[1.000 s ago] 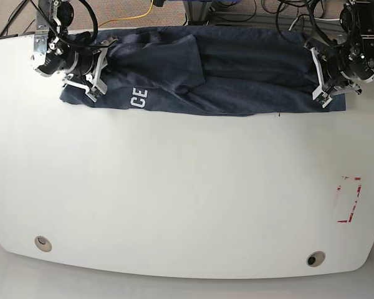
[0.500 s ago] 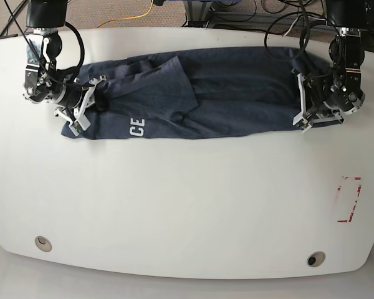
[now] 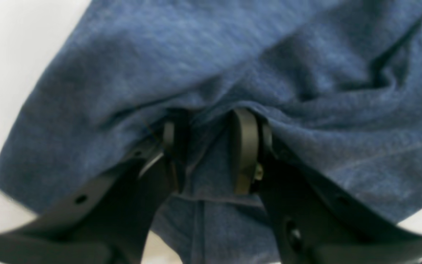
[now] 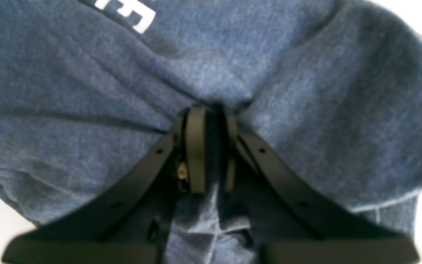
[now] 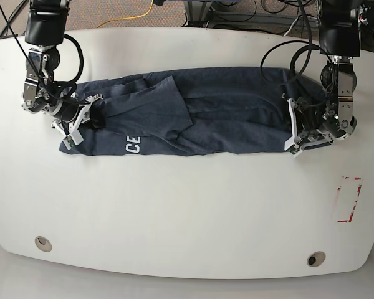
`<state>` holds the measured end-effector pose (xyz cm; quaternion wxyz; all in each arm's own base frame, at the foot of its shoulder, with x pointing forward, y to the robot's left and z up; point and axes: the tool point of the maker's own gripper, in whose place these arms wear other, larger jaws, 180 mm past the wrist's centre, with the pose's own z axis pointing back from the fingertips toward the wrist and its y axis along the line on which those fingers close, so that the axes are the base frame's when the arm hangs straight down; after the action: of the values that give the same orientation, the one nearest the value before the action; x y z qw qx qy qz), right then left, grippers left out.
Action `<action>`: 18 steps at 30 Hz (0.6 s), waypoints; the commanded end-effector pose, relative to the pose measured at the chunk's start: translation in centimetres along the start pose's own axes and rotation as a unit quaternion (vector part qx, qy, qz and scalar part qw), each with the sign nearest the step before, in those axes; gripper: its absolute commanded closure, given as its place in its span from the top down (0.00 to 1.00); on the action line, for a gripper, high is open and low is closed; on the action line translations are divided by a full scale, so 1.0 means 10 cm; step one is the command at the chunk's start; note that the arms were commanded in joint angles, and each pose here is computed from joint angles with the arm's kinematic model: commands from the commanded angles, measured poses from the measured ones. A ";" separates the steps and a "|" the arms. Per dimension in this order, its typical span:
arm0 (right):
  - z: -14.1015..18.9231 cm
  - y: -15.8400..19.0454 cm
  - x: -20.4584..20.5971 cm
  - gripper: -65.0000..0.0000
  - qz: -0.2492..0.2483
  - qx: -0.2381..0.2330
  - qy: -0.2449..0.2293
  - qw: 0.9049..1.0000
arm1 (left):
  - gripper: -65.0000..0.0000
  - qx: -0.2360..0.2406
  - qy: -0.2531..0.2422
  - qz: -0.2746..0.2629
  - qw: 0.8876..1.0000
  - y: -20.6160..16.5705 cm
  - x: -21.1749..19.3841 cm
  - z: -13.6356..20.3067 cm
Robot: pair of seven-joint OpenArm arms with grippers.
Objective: Layout the t-shirt on the table in an organized manner, then fold the t-shirt properly
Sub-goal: 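Move the left gripper to the shirt's end and grasp it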
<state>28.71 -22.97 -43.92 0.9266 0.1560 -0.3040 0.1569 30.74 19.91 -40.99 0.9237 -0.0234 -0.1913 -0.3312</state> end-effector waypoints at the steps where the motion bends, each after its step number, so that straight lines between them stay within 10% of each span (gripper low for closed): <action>1: 0.06 -0.17 -0.47 0.12 0.011 -0.041 0.109 0.993 | 0.26 0.011 -0.028 -0.006 1.000 0.10 0.22 0.10; 18: 0.06 -0.16 -0.50 0.11 0.008 -0.039 0.110 0.993 | 0.27 0.143 -0.048 -0.034 0.988 0.69 0.25 0.92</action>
<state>28.67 -22.89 -43.95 0.9263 0.1579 -0.3054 0.1543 33.23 23.25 -32.66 0.8963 0.0704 -0.2692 -0.3454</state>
